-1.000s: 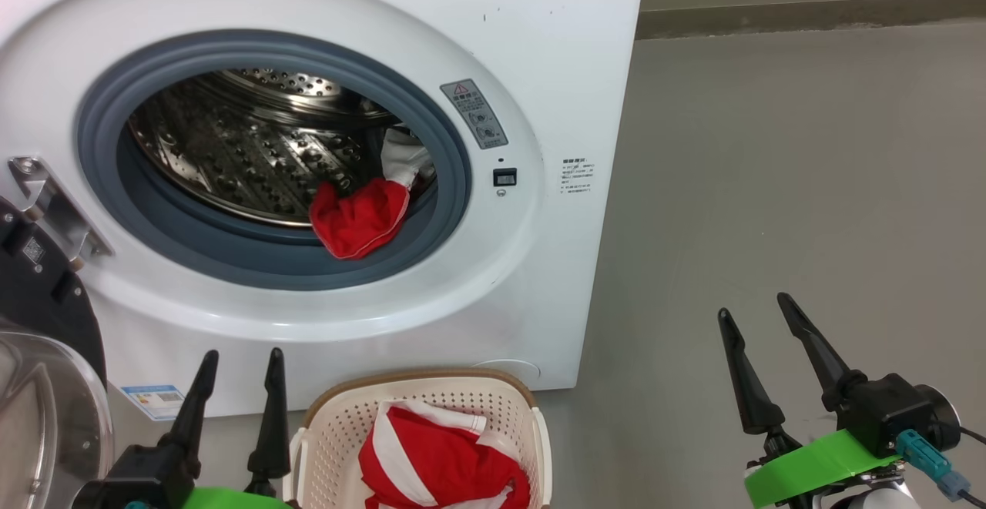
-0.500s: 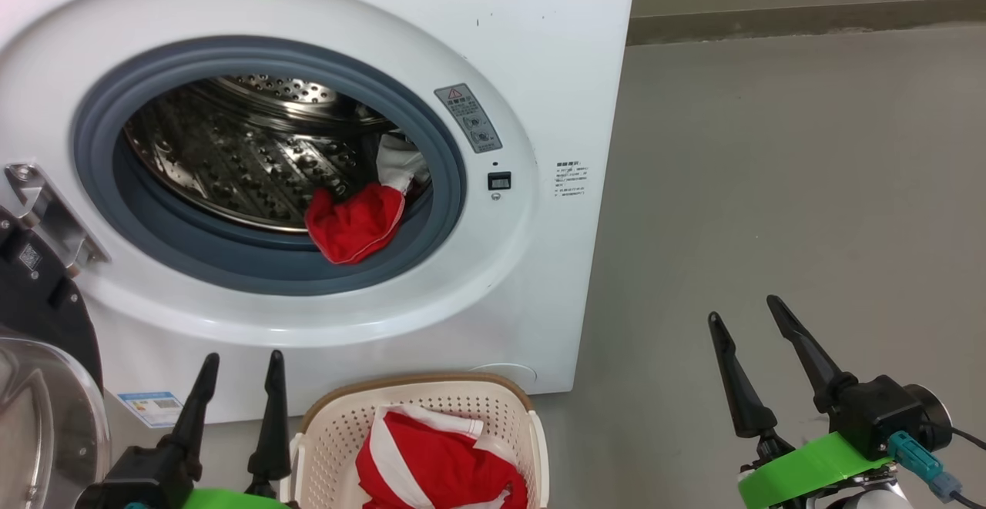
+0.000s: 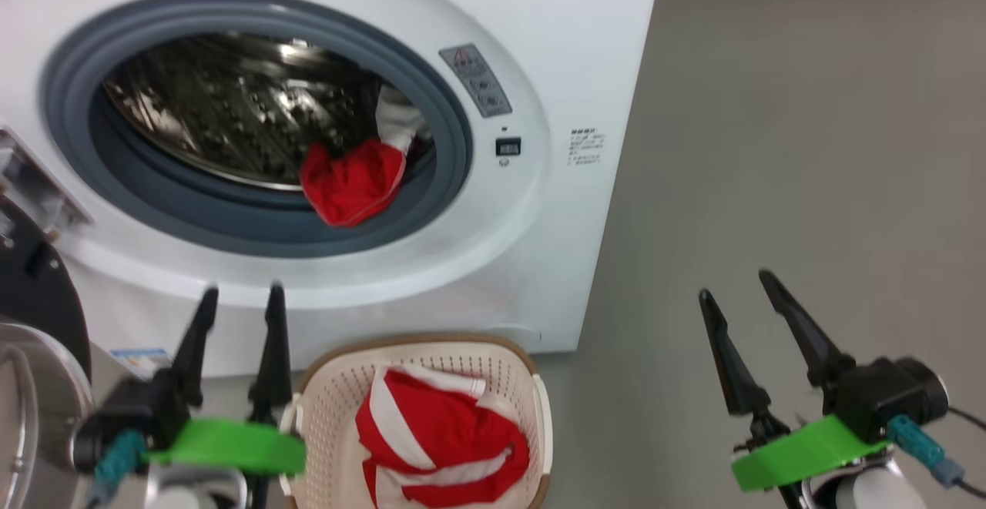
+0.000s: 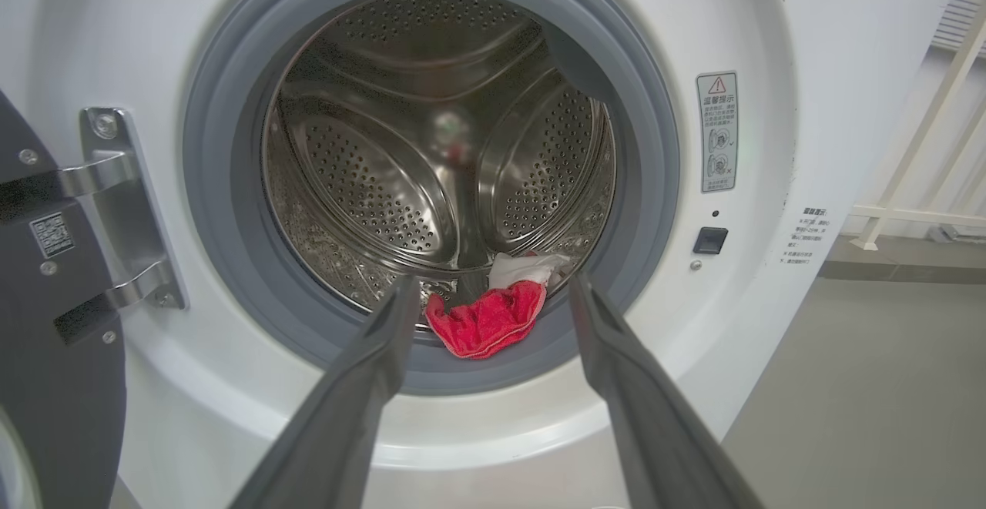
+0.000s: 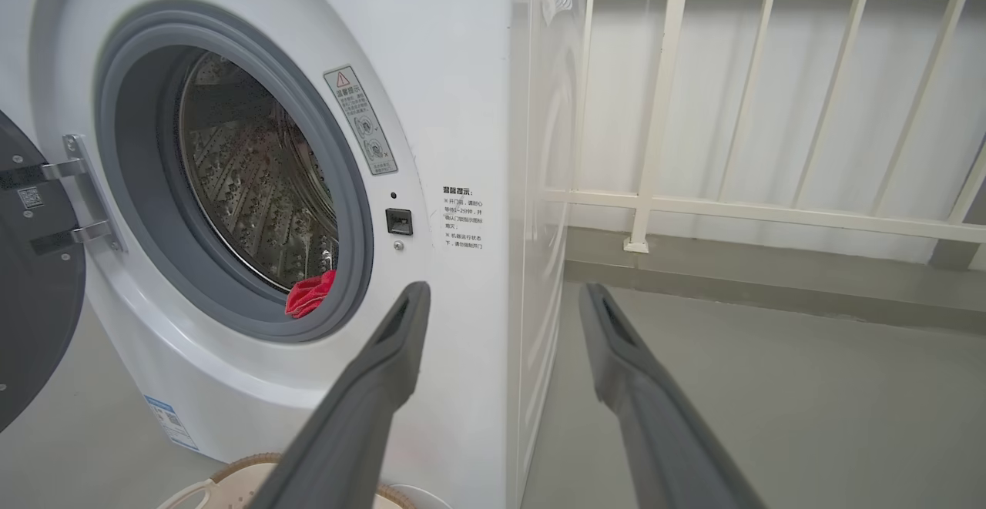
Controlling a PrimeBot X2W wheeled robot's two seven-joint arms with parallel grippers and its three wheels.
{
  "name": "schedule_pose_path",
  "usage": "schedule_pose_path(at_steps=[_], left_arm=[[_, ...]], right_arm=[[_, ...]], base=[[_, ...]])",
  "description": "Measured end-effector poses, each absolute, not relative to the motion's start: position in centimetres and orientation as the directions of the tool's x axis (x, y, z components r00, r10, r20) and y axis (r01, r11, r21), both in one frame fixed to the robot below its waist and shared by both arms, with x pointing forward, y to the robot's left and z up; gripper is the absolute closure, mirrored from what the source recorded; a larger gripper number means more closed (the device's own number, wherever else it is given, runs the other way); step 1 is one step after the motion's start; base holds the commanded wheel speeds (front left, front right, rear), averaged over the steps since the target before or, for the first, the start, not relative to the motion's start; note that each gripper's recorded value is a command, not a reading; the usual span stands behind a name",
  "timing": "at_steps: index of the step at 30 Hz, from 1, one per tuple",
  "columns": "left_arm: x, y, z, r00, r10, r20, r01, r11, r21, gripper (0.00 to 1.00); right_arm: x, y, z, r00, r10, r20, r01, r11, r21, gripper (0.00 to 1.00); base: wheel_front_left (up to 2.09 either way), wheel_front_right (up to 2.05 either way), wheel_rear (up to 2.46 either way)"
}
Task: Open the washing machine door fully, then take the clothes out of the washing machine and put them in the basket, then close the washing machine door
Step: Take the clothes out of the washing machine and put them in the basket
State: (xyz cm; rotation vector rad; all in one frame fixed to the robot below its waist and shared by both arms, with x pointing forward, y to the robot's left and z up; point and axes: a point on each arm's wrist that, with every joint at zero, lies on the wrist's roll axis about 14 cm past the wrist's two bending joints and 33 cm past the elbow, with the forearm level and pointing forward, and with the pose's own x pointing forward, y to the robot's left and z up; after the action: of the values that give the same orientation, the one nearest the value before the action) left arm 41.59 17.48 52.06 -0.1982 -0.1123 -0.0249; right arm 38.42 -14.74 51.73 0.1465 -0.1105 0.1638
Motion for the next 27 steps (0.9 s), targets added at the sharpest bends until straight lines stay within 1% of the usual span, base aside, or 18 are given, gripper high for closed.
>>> schedule_pose_path(at_steps=[4,9,14,19,21,22,27], left_arm=[[44.7,17.2,53.2,0.989,-0.023,0.146,0.051,0.98,-0.191,0.0],[48.4,17.4,53.4,0.988,-0.016,0.152,0.049,0.976,-0.213,0.0],[52.3,17.6,52.9,0.99,-0.019,0.138,0.048,0.976,-0.212,0.0],[55.9,17.3,51.4,0.995,-0.033,0.092,0.053,0.975,-0.214,0.0],[56.5,17.3,51.1,0.996,-0.036,0.087,0.054,0.976,-0.211,0.0],[57.9,17.3,50.6,0.996,-0.036,0.079,0.052,0.976,-0.21,0.0],[61.1,16.8,48.9,0.998,-0.044,0.043,0.053,0.969,-0.24,0.0]], right_arm=[[40.4,-14.2,52.0,0.975,0.177,0.135,-0.195,0.973,0.127,0.0],[42.4,-13.6,51.1,0.973,0.199,0.12,-0.214,0.969,0.124,0.0],[44.3,-13.4,50.3,0.972,0.206,0.111,-0.22,0.967,0.128,0.0],[45.8,-13.3,49.0,0.973,0.209,0.094,-0.221,0.966,0.132,0.0],[46.1,-13.3,48.7,0.974,0.211,0.088,-0.221,0.966,0.133,0.0],[46.6,-13.2,48.2,0.974,0.213,0.081,-0.222,0.966,0.132,0.0],[47.8,-13.0,47.1,0.973,0.22,0.071,-0.228,0.964,0.135,0.0]], base=[[0.0,0.0,0.0],[0.0,0.0,0.0],[0.0,0.0,0.0],[0.0,0.0,0.0],[0.0,0.0,0.0],[0.0,0.0,0.0],[0.0,0.0,0.0]])
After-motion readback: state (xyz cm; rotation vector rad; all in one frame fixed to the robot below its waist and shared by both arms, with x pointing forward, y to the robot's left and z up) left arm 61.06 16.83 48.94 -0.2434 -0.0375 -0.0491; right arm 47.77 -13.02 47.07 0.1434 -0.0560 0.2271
